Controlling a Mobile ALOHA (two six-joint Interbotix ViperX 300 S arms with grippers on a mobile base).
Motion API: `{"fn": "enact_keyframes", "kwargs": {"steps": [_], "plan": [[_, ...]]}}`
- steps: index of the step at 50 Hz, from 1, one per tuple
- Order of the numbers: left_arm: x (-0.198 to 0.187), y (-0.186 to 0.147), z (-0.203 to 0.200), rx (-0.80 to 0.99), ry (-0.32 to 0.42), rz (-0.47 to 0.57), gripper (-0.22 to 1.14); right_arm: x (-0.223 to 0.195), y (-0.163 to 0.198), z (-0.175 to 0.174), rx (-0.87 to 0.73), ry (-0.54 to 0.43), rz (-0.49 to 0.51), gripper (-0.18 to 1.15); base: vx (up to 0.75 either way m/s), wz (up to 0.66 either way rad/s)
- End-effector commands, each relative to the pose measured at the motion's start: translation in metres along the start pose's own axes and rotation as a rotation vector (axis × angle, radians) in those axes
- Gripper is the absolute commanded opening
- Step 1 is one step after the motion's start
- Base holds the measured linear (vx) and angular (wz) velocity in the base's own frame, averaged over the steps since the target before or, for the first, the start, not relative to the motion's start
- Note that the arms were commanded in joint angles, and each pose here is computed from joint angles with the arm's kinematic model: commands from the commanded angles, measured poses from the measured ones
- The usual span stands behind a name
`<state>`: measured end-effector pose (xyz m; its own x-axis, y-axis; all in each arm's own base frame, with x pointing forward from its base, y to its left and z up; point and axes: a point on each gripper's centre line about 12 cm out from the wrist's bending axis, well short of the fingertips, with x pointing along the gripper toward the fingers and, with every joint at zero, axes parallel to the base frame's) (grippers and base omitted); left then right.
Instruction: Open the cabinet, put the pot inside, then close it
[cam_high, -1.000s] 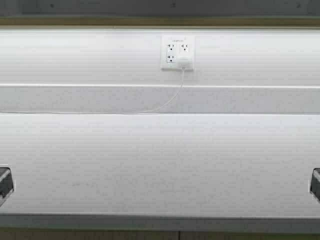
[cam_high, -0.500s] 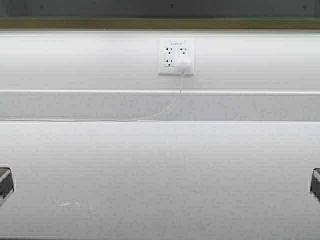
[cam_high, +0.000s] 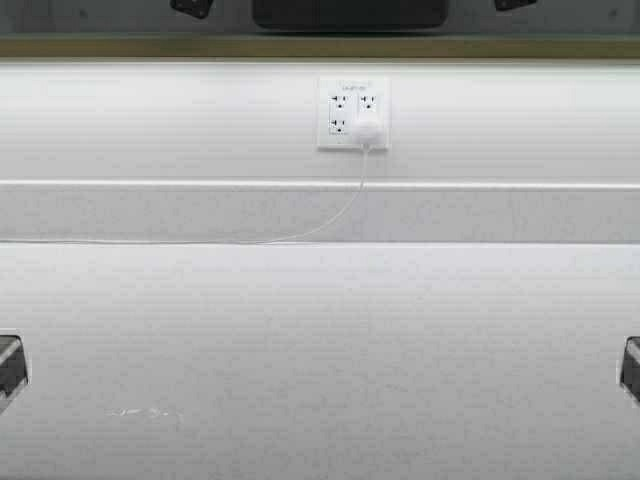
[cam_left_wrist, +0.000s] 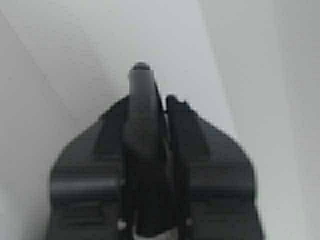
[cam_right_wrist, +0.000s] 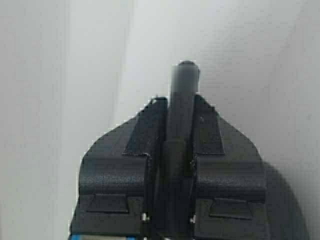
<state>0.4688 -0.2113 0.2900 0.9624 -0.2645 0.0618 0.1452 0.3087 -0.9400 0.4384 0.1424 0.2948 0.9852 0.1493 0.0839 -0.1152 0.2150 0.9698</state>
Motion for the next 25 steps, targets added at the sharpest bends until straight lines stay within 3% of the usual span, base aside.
{"fn": "enact_keyframes", "kwargs": {"steps": [1, 17, 21, 25], "plan": [[-0.004, -0.027, -0.04, 0.012, 0.082, -0.062, 0.03, 0.002, 0.023, -0.028, 0.037, 0.062, 0.078, 0.07, 0.0, 0.0], [-0.005, -0.019, -0.043, 0.002, 0.088, -0.044, 0.03, 0.005, 0.004, -0.034, 0.089, 0.076, 0.053, 0.1, 0.0, 0.0], [-0.006, -0.018, -0.041, -0.05, 0.075, -0.049, 0.04, 0.004, 0.005, -0.034, 0.094, 0.075, 0.056, 0.23, 0.0, 0.0], [-0.008, -0.021, -0.036, -0.103, 0.03, -0.094, 0.11, 0.005, 0.007, -0.033, 0.099, 0.066, 0.073, 0.5, 0.0, 0.0]]}}
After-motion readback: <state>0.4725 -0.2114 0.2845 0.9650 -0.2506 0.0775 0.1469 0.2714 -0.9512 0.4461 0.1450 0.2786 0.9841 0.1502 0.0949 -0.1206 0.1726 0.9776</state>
